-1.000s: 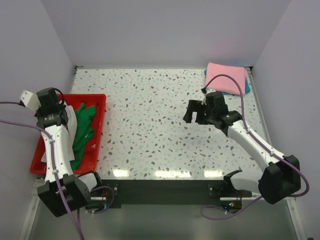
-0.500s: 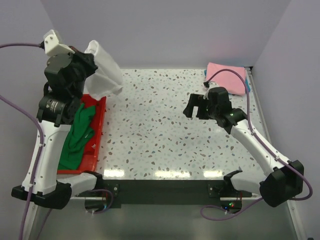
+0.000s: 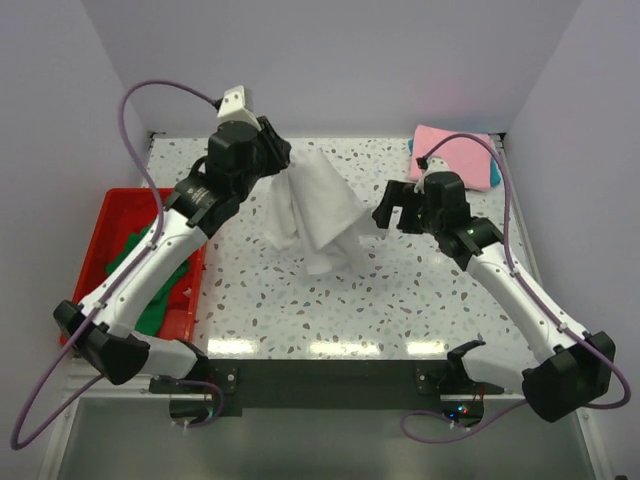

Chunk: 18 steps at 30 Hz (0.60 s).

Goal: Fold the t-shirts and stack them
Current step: Move the tshirt to the center of the board, then flatten the tshirt out

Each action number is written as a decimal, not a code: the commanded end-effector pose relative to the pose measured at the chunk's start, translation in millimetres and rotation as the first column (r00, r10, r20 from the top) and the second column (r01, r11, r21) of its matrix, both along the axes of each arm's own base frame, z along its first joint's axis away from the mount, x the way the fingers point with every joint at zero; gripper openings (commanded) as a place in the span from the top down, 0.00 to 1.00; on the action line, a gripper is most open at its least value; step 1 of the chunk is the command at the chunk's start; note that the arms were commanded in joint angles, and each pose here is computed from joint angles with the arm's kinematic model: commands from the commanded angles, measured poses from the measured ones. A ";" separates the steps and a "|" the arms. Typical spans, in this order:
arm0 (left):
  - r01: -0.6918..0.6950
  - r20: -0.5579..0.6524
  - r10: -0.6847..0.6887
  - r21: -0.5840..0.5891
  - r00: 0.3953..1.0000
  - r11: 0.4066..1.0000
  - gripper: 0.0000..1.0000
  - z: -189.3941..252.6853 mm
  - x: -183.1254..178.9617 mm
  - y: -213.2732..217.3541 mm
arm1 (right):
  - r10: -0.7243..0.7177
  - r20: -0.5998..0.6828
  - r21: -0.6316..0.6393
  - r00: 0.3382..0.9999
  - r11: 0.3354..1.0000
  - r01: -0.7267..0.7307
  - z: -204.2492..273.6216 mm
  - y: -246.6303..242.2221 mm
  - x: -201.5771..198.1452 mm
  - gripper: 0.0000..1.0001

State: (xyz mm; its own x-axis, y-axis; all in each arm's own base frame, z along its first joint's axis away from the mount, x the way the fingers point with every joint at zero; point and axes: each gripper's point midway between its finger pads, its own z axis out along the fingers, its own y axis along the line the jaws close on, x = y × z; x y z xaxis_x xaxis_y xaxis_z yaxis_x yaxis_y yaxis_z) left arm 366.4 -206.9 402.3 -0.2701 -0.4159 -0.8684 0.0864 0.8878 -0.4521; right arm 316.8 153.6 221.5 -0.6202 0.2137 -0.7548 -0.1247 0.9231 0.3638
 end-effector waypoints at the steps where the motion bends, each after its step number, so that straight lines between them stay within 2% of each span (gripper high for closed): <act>1: 0.085 -0.166 -0.097 -0.079 0.981 0.993 0.58 -91.4 31.1 -4.6 | -0.054 -0.009 -0.017 0.999 0.998 0.054 -8.5 -4.3 11.9 0.01; 3: 0.108 -0.313 -0.123 -0.064 0.942 0.992 0.50 -157.0 35.9 2.4 | -0.054 -0.067 -0.029 0.996 0.998 0.052 -31.5 -3.0 9.7 0.01; 4: 0.129 -0.352 -0.135 -0.041 0.926 0.991 0.48 -175.7 32.9 3.8 | -0.034 -0.086 -0.019 0.996 0.999 0.032 -38.3 0.9 7.1 0.01; 6: 0.133 -0.425 -0.124 -0.009 0.897 0.991 0.47 -215.1 18.6 12.1 | -0.017 -0.134 -0.020 0.991 1.000 0.014 -61.6 3.1 -3.0 0.01; 8: 0.135 -0.419 -0.126 -0.007 0.899 0.991 0.49 -223.9 6.8 17.1 | 0.009 -0.158 -0.039 0.987 0.999 -0.015 -82.2 8.4 -17.4 0.01; 9: 0.130 -0.461 -0.112 0.007 0.881 0.991 0.50 -247.3 -5.9 23.7 | 0.011 -0.167 -0.045 0.986 0.999 -0.019 -88.1 10.4 -23.3 0.01; 10: 0.136 -0.471 -0.119 0.001 0.874 0.991 0.56 -254.0 -12.5 24.1 | 0.040 -0.167 -0.046 0.985 0.998 -0.048 -92.5 20.0 -31.2 0.01; 13: 0.176 -0.512 -0.155 -0.008 0.845 0.984 0.67 -279.3 -42.9 19.9 | 0.073 -0.191 -0.073 0.979 0.993 -0.088 -113.5 30.6 -56.8 0.05; 18: 0.302 -0.561 -0.250 0.000 0.789 0.953 0.69 -304.0 -101.7 -6.8 | 0.131 -0.181 -0.108 0.975 0.983 -0.152 -130.9 45.2 -86.6 0.17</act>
State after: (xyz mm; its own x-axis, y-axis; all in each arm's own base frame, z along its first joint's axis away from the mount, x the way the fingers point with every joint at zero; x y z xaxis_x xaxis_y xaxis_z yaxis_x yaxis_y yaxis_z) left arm 281.8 -187.0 88.7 -0.8131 -0.2032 -0.5455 0.0031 0.9356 -0.3531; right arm 222.5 187.5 74.2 -0.8257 -0.0190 -0.5638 -0.1973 0.9460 0.2571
